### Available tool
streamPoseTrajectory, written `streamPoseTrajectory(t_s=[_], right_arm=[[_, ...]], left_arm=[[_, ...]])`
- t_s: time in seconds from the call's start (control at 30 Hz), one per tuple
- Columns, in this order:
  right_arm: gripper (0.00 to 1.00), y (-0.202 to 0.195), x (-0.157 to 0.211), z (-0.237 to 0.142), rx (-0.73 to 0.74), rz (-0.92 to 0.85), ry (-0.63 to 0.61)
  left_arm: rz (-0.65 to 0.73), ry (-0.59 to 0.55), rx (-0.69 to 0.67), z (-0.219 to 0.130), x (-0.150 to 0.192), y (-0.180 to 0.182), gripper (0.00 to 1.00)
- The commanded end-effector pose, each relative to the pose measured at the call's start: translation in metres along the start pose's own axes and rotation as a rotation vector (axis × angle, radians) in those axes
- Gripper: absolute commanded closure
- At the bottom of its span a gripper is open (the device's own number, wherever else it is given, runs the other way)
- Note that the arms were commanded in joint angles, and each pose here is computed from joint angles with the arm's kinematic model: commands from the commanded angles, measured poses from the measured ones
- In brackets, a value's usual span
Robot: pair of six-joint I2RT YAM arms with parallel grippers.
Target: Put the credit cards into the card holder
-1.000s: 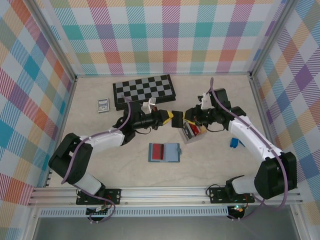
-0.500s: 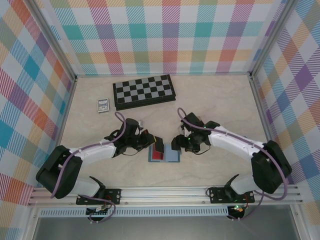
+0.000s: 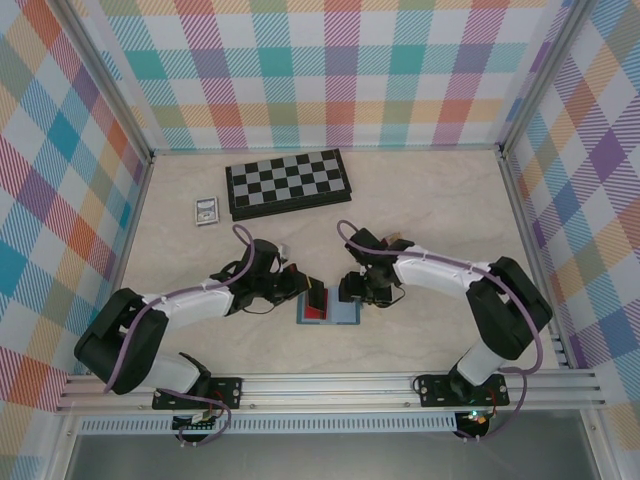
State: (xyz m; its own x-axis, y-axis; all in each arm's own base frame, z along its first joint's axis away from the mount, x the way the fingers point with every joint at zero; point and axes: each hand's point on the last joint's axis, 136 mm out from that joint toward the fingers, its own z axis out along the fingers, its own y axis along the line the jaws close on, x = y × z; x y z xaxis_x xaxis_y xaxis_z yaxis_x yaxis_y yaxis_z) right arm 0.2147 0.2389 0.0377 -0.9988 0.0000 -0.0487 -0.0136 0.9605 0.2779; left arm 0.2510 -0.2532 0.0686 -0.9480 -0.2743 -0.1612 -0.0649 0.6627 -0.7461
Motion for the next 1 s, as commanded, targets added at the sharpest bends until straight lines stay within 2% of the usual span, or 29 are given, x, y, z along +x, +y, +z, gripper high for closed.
streamPoseTrajectory(t_s=[0.0, 0.1, 0.37, 0.43, 0.67, 0.97], right_arm=[[0.45, -0.002, -0.006, 0.004, 0.044, 0.019, -0.012], [0.57, -0.010, -0.006, 0.008, 0.080, 0.033, -0.015], [0.78, -0.015, -0.001, 0.021, 0.075, 0.046, 0.002], [0.80, -0.015, 0.000, 0.025, 0.071, 0.050, 0.013], [0.81, -0.018, 0.003, 0.032, 0.076, 0.062, 0.026], [0.83, -0.018, 0.004, 0.031, 0.075, 0.061, 0.024]], left_arm=[[0.040, 0.019, 0.040, 0.005, 0.000, -0.010, 1.00], [0.050, 0.027, 0.048, 0.008, 0.000, -0.010, 1.00], [0.070, 0.028, 0.082, 0.019, 0.006, -0.009, 1.00], [0.066, 0.031, 0.095, 0.023, 0.009, -0.010, 1.00], [0.069, 0.045, 0.013, 0.033, 0.022, 0.010, 1.00], [0.111, -0.061, -0.031, 0.001, 0.010, 0.004, 1.00]])
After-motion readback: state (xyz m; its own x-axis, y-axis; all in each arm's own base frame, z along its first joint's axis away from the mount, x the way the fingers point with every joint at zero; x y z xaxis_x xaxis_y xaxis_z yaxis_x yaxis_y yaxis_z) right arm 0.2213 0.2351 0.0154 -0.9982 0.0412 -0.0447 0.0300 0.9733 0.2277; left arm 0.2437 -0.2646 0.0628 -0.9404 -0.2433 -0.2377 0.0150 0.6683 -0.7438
